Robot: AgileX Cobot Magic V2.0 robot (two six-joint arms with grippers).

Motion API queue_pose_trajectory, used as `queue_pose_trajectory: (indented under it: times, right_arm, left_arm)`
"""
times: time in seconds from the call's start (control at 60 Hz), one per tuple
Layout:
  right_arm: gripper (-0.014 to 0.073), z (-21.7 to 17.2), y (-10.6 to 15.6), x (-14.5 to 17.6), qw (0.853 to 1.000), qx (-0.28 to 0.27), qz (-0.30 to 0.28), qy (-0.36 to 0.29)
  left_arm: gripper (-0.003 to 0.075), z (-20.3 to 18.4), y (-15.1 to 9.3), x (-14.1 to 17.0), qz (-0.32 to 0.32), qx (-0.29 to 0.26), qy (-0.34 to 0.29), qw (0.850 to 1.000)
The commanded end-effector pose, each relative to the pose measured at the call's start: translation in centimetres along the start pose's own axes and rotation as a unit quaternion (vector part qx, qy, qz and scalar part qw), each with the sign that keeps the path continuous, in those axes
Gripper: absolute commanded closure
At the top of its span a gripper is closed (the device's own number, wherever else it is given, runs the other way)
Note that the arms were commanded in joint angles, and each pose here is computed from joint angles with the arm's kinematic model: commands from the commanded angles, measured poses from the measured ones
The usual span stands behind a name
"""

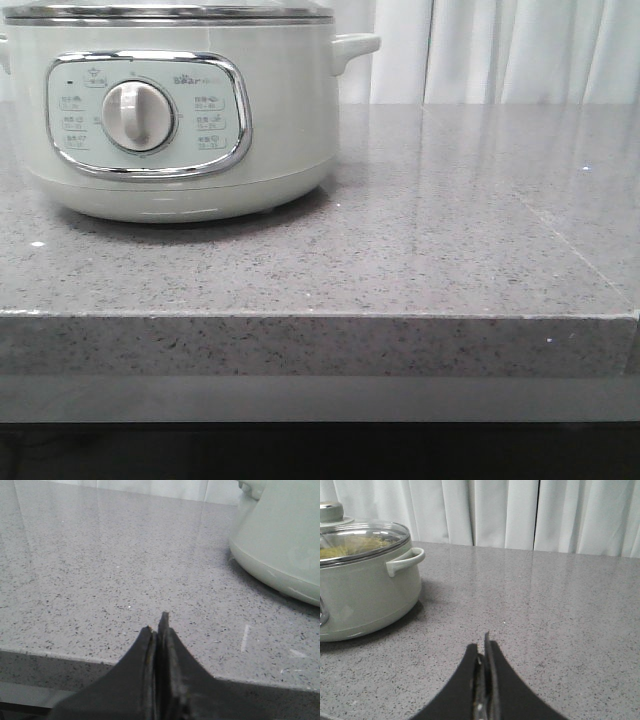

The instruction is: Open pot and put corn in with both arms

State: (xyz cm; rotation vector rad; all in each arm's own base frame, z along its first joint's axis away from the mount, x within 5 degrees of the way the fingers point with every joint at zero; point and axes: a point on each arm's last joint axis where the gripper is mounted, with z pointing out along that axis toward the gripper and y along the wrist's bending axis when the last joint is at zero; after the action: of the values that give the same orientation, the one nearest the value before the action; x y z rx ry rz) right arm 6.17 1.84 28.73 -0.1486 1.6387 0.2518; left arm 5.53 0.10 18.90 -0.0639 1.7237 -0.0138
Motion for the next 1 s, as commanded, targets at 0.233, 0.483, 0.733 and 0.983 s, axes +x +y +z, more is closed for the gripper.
queue_pose_trajectory:
  times: [0.233,0.483,0.733,0.983]
  right_arm:
    - [0.0663,-0.1,-0.1,-1.4,0.999,0.006,-0.004,-0.043]
    - [0.0663,-0.1,-0.1,-1.4,0.999,0.006,-0.004,-0.043]
    - [0.0663,-0.1,-0.1,-1.5,0.999,0.006,-0.004,-0.045]
    - [0.0663,0.4,-0.9,0.7,0.996,0.041,-0.021,-0.08]
  left_arm:
    - [0.0738,-0.2,0.0,-0.8,-0.011,0.0,-0.05,0.999]
    - [0.0738,-0.2,0.0,-0.8,-0.011,0.0,-0.05,0.999]
    - [0.0738,-0.2,0.0,-0.8,-0.011,0.0,-0.05,0.999]
    - [0.0738,-0.2,0.0,-0.8,-0.011,0.0,-0.05,0.999]
